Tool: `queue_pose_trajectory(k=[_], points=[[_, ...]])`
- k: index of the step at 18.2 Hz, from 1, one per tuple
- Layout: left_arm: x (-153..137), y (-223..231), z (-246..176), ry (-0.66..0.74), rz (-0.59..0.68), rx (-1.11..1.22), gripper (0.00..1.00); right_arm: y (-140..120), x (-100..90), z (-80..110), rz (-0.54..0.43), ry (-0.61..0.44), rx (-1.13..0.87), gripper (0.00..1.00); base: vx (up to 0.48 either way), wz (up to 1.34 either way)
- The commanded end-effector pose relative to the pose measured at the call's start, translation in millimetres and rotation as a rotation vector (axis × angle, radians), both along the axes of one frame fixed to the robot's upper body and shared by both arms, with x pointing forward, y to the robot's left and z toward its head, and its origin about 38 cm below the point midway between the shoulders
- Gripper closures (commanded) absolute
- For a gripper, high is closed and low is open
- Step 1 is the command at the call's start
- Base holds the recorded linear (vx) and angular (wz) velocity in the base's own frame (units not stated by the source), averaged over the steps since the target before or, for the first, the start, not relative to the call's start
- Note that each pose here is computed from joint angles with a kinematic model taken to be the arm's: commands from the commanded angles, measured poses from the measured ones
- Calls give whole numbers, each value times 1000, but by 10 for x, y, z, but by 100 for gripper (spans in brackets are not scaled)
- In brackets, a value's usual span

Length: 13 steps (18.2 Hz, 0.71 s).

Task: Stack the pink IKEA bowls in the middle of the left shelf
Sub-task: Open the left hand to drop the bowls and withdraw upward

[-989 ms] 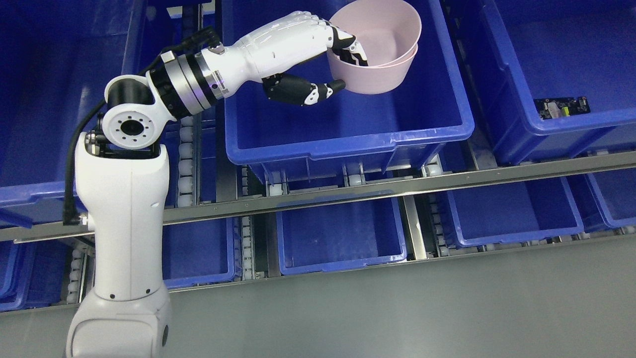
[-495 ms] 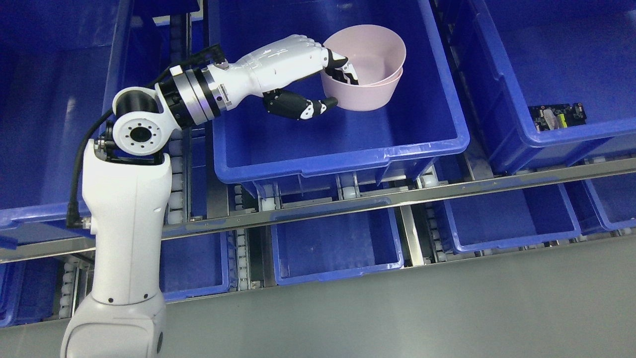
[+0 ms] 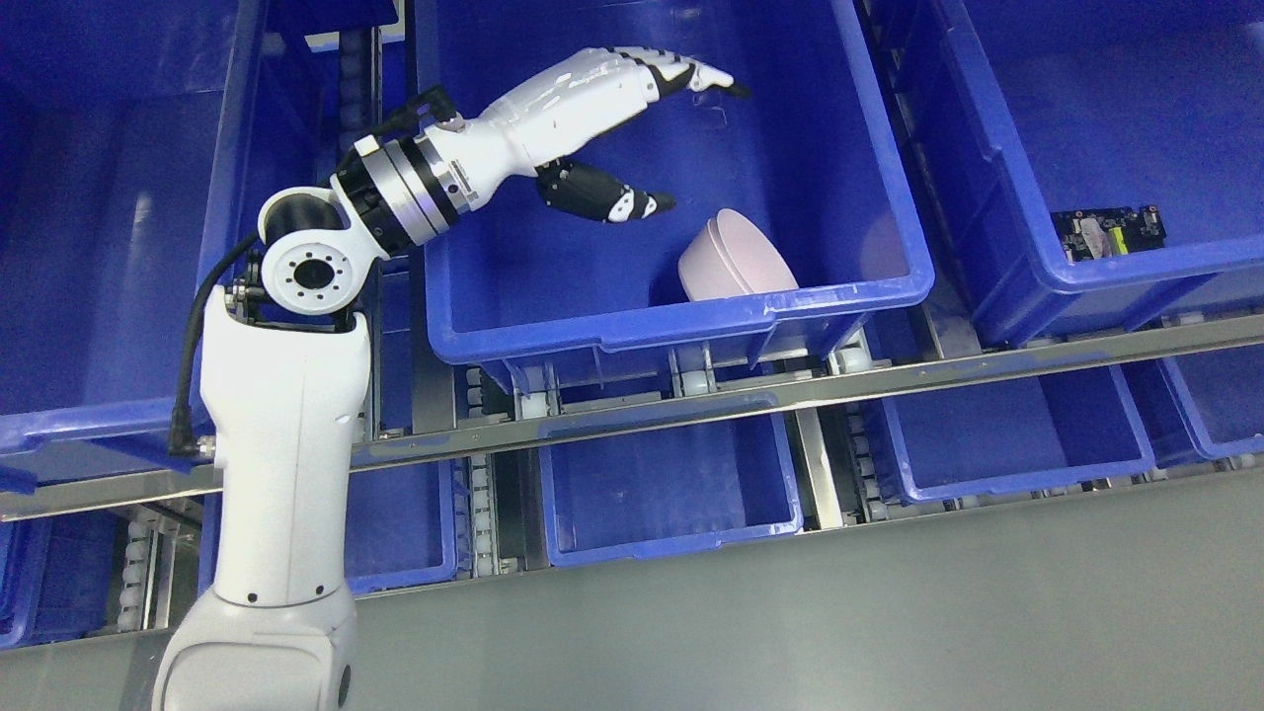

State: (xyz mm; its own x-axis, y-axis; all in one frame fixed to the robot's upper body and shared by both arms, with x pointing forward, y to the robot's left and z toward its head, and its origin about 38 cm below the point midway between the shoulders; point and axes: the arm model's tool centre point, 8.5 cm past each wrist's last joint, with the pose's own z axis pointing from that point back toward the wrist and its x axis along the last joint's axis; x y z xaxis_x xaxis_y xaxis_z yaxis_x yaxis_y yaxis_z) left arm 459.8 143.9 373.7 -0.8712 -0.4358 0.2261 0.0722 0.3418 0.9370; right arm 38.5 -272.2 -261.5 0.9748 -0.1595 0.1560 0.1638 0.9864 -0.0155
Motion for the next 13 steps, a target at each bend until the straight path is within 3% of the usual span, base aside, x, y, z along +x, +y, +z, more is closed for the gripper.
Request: queue_pose_trajectory(k=[1,3,4,10,13], points=[[132,430,240,-58,110,-519,10,-112,2,11,1,0,-18,0,0,0],[199,673,235,29,147,-881,1,-112,2,11,1,0,-18,0,0,0],[221,772,90,107,178,-1009,0,-112,2,11,1,0,-18,0,0,0],[-250,697,-466,234,225,-1000,0,-112,2,11,1,0,-18,0,-9,1],[-342,734,-827,298,270,-996,0,-112,2,11,1,0,-18,0,-3,0]])
